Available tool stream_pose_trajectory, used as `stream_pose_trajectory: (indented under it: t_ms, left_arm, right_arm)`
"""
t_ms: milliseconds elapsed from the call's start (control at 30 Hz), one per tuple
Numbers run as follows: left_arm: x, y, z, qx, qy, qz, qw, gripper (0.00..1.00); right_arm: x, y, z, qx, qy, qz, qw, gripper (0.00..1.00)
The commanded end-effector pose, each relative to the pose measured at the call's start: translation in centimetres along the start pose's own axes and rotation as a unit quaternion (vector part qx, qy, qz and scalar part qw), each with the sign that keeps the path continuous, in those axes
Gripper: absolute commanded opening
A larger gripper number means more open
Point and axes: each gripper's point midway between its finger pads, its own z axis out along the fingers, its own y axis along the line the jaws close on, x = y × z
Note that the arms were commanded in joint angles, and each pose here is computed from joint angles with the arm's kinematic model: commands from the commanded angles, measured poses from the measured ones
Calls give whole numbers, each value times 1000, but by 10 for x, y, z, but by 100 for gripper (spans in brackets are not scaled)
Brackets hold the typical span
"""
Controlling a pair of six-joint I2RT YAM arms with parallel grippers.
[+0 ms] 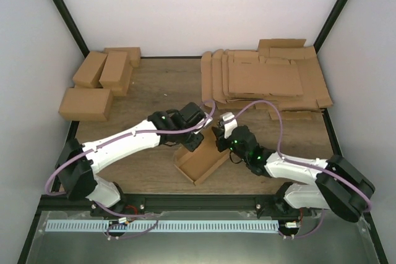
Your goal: Fold the paper box
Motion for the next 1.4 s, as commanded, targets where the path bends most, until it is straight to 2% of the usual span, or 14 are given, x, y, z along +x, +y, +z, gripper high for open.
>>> stream_pose_trajectory:
  t_ms: [0, 133, 300, 433, 500, 667, 800, 967, 1133, 1367]
  left_arm:
    - [1, -19, 7, 1, -2, -38, 999, 10]
    - [4, -38, 17, 6, 2, -51, 999, 10]
    - [14, -53, 33, -10, 18, -40, 999, 10]
    - [17, -66, 45, -3, 26, -47, 999, 17]
    - [16, -72, 50, 1, 28, -57, 998, 24]
    - [18, -86, 62, 17, 32, -77, 996, 56]
    - [19, -99, 71, 54, 32, -97, 993, 69]
    - [19, -103, 83, 88, 31, -124, 988, 71]
    - [23, -101, 91, 127, 41, -156, 979, 71]
    - [13, -91, 69, 130, 21, -168, 977, 74]
  right_arm:
    - [8, 3, -13, -7, 32, 14, 999, 18]
    - [11, 3, -34, -18, 42, 41, 998, 26]
    - [38, 3, -57, -29, 91, 100, 990, 40]
    - [49, -7, -75, -5, 106, 167, 980, 46]
    - [49, -8, -84, -3, 102, 199, 975, 50]
    - [51, -18, -105, 21, 95, 284, 954, 62]
    - [63, -36, -114, 82, 107, 349, 928, 66]
    - [66, -41, -112, 104, 113, 353, 923, 68]
    - [43, -40, -109, 123, 121, 339, 925, 65]
    - [-2, -39, -98, 114, 131, 244, 954, 59]
